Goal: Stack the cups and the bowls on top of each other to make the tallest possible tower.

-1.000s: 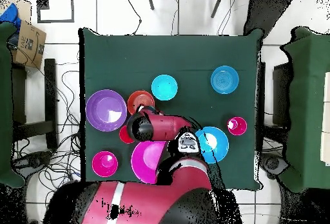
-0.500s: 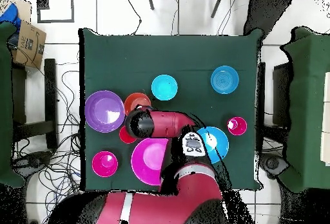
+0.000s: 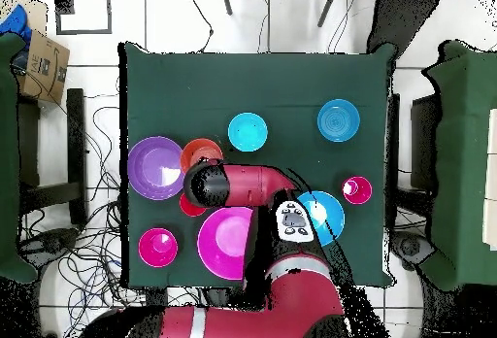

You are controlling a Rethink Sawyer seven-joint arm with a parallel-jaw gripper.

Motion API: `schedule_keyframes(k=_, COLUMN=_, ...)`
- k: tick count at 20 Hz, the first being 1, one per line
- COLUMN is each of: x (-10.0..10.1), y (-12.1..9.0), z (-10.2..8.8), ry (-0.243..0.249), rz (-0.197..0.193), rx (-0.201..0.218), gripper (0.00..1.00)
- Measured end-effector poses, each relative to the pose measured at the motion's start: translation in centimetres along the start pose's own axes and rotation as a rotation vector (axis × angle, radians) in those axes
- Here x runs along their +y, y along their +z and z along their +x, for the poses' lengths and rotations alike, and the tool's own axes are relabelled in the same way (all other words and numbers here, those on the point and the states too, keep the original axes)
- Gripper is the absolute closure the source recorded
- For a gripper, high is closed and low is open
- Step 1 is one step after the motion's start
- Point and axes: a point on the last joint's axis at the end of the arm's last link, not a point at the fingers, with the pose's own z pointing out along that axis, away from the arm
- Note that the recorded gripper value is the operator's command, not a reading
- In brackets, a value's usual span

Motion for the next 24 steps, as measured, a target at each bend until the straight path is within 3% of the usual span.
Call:
schedule_keyframes(k=6, x=0.1, y=-0.1, z=0.0, ry=0.007, rz=-0.017, rx=0.007, gripper=1.0)
schedule_keyframes(k=16, x=-0.8, y=-1.6, z=-2.2, ry=0.052, rz=-0.057, rx=0.019, gripper=1.0)
schedule_keyframes(k=24, x=-2.1, y=-3.9, z=-3.5, ry=0.087, rz=-0.073, rx=0.081, gripper=1.0)
